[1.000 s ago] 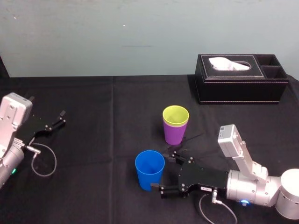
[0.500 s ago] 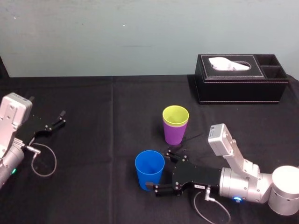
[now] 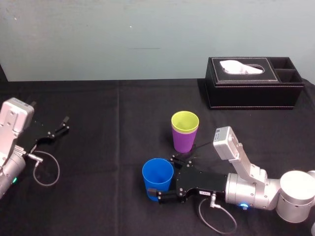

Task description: Stack the three plastic cups sequentially using one hand.

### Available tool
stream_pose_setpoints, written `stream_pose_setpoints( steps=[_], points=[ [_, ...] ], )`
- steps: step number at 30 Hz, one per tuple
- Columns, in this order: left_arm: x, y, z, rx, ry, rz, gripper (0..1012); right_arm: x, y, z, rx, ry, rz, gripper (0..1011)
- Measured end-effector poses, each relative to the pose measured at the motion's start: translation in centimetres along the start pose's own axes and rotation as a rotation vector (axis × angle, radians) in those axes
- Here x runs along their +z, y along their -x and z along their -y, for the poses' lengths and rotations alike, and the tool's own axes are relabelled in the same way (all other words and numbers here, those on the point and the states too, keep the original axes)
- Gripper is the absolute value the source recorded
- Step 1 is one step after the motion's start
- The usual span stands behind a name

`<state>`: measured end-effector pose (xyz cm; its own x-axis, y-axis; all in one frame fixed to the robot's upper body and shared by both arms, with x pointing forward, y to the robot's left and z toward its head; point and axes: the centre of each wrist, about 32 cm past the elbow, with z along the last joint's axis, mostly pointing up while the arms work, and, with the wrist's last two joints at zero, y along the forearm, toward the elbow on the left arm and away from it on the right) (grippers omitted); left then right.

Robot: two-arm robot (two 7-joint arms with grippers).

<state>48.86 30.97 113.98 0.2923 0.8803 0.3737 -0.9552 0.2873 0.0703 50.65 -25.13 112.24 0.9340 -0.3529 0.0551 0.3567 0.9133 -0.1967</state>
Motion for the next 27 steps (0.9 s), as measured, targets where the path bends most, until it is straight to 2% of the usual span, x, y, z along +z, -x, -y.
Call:
stream_pose_setpoints(
  steps=[10, 16, 19, 27],
  points=[
    [0.00, 0.00, 0.00, 0.000, 0.000, 0.000, 1010, 0.07, -0.04, -0.12, 0.003, -0.004, -0.007, 1004],
    [0.00, 0.00, 0.00, 0.000, 0.000, 0.000, 1010, 0.04, -0.02, -0.08, 0.003, -0.002, -0.006, 888],
    [0.00, 0.00, 0.00, 0.000, 0.000, 0.000, 1010, 0.04, -0.02, -0.06, 0.003, -0.002, -0.005, 787],
    [0.00, 0.00, 0.00, 0.000, 0.000, 0.000, 1010, 0.04, -0.02, -0.03, 0.003, -0.002, -0.004, 741]
  ],
)
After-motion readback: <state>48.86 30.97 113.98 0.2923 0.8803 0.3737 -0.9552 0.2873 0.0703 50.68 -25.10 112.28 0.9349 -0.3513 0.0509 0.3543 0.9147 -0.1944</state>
